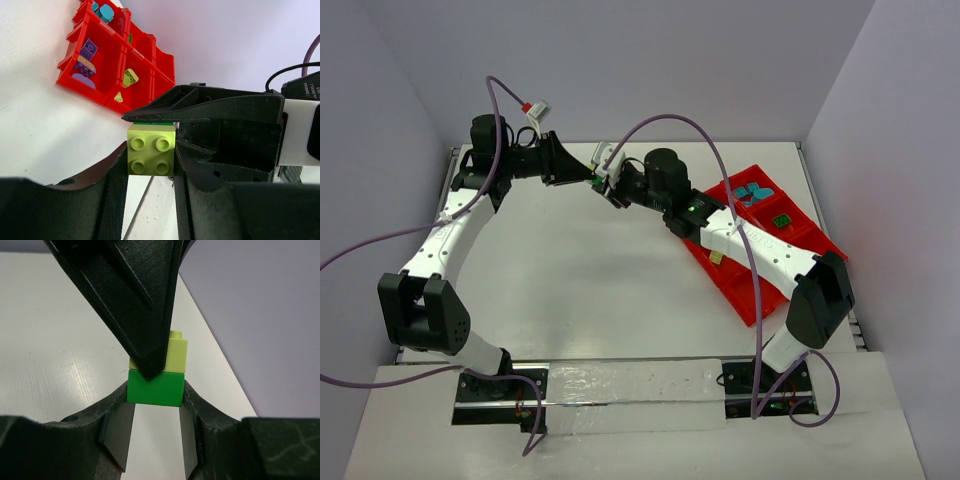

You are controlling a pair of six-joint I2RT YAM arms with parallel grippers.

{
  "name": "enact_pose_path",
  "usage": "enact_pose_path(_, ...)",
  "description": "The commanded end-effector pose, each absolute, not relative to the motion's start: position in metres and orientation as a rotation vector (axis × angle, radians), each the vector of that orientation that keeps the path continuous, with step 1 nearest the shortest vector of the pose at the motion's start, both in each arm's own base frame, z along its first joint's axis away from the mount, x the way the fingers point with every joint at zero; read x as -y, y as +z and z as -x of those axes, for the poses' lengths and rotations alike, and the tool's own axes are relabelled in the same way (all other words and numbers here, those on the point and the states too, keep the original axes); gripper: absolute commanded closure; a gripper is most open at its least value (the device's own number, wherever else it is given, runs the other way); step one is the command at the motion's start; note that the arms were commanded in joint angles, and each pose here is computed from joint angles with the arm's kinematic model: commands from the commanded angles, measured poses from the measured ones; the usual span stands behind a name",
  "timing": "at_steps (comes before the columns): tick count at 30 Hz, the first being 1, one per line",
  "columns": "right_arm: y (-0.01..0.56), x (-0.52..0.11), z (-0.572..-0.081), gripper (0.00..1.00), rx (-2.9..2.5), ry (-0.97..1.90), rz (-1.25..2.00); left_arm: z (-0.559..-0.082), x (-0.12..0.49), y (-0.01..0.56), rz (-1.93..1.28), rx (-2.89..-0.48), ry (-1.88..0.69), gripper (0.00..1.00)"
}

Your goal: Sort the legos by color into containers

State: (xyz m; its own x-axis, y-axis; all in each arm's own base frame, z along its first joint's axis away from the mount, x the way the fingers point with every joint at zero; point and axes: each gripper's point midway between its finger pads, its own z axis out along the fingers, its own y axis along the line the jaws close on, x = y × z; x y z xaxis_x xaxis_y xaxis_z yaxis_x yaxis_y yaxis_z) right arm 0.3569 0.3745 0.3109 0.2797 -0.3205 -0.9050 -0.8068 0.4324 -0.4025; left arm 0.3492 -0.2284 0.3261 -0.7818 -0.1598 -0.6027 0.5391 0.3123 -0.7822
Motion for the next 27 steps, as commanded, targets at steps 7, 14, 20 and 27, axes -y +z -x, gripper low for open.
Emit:
enact_pose_path(7, 0.318, -0.352, -0.356, 1.0, -1.312, 0.426, 1.046, -0.344, 0.222, 0.349, -0.37, -1.914, -1.495, 1.0)
enact_pose_path(14, 0.3, -0.317, -0.358, 1.0, -1.386, 0.376, 0.999, -0.344, 0.22, 0.348, -0.369, -1.916, -1.506, 1.0)
enact_pose_path(20, 0.287, -0.285, -0.362, 1.0, -1.47, 0.329, 0.92, -0.346, 0.22, 0.347, -0.353, -1.914, -1.503, 1.0)
enact_pose_path(27, 0.263, -0.174, -0.375, 1.0, -1.702, 0.253, 0.539, -0.354, 0.23, 0.328, -0.337, -2.003, -1.443, 1.0)
